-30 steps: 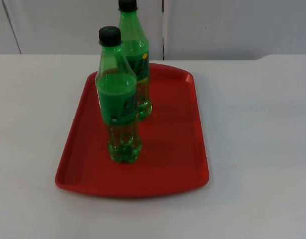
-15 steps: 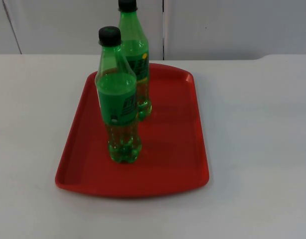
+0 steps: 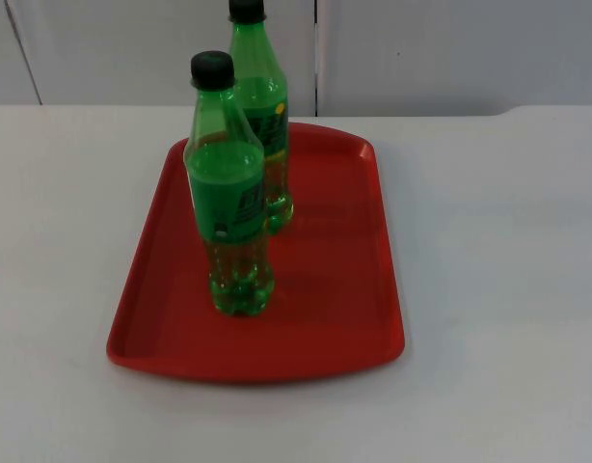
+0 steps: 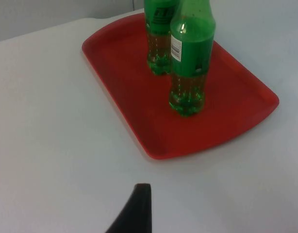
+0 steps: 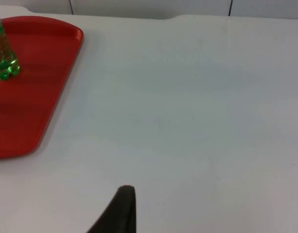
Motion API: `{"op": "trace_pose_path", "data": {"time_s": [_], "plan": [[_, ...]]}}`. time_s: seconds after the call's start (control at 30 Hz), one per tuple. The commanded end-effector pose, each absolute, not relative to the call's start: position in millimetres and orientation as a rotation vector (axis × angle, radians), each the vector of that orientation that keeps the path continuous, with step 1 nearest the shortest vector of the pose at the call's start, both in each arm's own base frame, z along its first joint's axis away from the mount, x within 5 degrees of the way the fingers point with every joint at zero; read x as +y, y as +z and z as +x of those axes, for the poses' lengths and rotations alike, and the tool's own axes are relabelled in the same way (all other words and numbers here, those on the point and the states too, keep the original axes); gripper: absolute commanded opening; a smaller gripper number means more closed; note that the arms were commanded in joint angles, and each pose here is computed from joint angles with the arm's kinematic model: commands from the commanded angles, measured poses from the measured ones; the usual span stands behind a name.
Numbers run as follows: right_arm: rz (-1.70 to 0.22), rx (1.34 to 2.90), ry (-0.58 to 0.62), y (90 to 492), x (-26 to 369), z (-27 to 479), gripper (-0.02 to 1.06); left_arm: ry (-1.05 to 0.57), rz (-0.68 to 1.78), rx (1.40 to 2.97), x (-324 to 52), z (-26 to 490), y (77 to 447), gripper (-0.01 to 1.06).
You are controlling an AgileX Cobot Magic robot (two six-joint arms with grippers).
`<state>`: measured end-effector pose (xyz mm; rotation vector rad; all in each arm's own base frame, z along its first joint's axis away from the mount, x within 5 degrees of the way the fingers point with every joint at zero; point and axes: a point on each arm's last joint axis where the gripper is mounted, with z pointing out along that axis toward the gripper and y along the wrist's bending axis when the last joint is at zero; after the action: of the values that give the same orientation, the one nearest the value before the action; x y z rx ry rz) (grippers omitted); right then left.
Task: Place the bottle upright on the tray.
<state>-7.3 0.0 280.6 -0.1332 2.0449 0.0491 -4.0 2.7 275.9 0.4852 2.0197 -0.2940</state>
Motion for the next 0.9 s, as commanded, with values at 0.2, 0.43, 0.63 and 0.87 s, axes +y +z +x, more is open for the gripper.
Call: {"op": "trace_pose_path", "data": {"time_s": [0.2, 0.43, 0.63, 0.87], "plan": [[-0.126, 2.041, 0.051, 280.3, 0.2, -7.5, 1.05, -0.284, 0.471, 2.021, 2.7, -4.0, 274.6, 0.93], [-0.125, 2.041, 0.049, 280.3, 0.1, -7.5, 1.05, -0.199, 0.329, 2.043, 2.2, -4.3, 274.6, 0.93], [-0.125, 2.041, 0.049, 280.3, 0.1, -7.5, 1.05, -0.093, 0.152, 2.059, 1.4, -4.6, 274.6, 0.93], [-0.125, 2.041, 0.049, 280.3, 0.1, -7.5, 1.05, -0.018, 0.027, 2.063, 0.8, -4.8, 274.6, 0.93]]}}
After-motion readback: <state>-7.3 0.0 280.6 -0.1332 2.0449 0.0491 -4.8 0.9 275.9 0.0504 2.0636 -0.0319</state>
